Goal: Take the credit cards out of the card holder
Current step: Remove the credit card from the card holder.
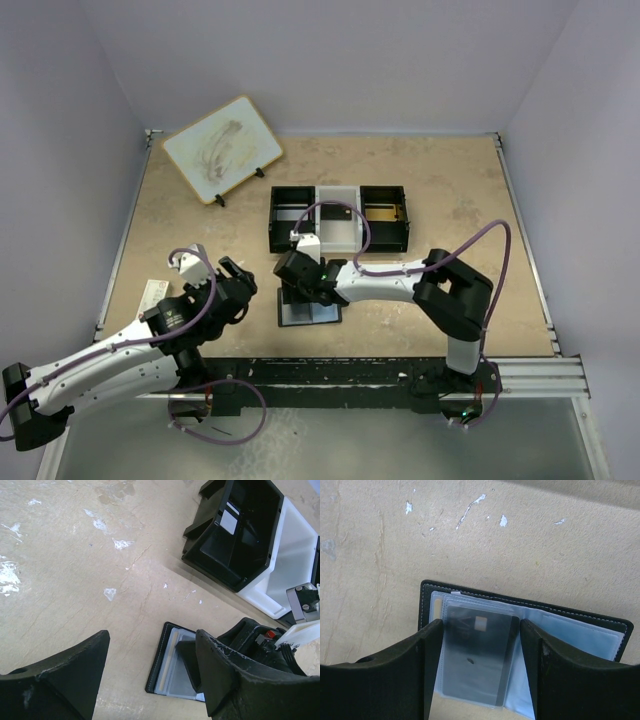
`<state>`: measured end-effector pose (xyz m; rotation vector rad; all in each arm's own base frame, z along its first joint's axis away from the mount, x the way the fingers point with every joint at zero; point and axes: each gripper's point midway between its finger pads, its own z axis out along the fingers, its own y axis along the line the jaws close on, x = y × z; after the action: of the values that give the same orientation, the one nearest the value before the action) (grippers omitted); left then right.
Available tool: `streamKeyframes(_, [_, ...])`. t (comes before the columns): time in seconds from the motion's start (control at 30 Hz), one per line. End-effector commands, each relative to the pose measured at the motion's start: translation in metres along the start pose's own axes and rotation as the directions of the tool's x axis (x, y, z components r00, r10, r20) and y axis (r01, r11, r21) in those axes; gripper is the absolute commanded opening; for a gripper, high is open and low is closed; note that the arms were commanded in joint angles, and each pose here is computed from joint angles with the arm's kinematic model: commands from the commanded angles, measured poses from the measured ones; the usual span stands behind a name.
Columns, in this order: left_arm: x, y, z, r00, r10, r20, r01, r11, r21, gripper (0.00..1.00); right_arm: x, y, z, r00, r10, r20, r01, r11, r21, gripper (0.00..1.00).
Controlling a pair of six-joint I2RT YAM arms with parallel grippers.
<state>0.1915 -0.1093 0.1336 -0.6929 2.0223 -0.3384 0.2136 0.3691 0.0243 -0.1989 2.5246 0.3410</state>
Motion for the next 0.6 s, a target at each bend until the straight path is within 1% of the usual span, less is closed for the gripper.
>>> streamKeyframes(0.0, [-0.007,-0.010,-0.002,1.000,-0.015,0.018,0.014,1.000,0.023,0.67,0.037,-0.038,0.012,0.992,-0.056,-0.109,0.073,0.985,0.156,0.65])
streamKeyframes(0.27, [-0.005,-0.010,0.000,1.000,-0.009,0.014,0.009,1.000,0.018,0.67,0.042,-0.048,0.015,0.991,-0.070,-0.117,0.095,0.970,0.225,0.64])
streamKeyframes(0.4, [-0.004,-0.009,0.001,1.000,-0.008,0.016,0.008,1.000,0.016,0.67,0.042,-0.050,0.015,0.991,-0.070,-0.115,0.096,0.966,0.239,0.59])
streamKeyframes(0.47, [-0.004,-0.009,0.001,1.000,-0.009,0.015,0.008,1.000,0.014,0.67,0.044,-0.047,0.014,0.990,-0.065,-0.124,0.092,0.971,0.223,0.59])
streamKeyframes(0.57, [-0.004,-0.009,0.001,1.000,-0.007,0.015,0.007,1.000,0.014,0.67,0.047,-0.037,0.012,0.989,-0.055,-0.139,0.076,0.986,0.150,0.58])
